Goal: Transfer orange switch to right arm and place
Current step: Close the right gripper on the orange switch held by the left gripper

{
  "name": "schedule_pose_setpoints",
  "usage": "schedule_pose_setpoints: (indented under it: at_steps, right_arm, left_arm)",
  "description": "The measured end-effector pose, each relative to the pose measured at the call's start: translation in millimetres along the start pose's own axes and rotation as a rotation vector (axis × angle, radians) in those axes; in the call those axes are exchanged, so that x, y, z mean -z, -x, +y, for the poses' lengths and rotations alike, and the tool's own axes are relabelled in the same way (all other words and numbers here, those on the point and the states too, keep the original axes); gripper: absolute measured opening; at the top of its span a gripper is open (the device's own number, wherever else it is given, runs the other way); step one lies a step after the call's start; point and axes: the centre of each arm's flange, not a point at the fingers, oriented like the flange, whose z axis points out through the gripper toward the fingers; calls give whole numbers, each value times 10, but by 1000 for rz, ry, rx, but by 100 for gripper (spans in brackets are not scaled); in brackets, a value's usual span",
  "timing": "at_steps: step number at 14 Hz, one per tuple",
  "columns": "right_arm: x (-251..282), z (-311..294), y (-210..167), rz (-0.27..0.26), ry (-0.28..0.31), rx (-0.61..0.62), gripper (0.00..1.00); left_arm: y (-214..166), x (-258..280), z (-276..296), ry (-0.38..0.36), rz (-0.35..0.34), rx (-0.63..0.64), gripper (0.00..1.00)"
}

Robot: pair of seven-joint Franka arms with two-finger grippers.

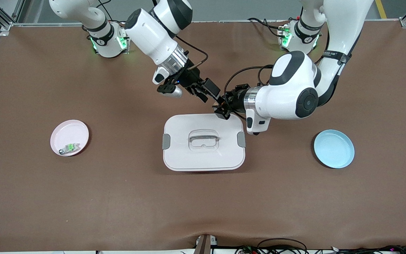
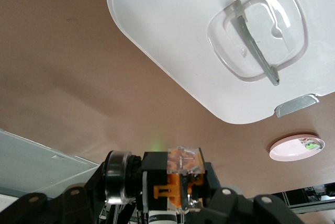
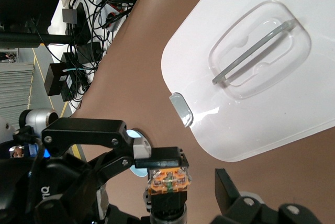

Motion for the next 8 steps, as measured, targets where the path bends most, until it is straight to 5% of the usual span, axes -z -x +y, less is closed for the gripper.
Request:
schedule_pose_setpoints:
  at_steps: [8]
  right_arm:
    - [-100,78,3,-2,20,12,100]
  left_arm:
    - [18,-28,0,-1,-17,67,73]
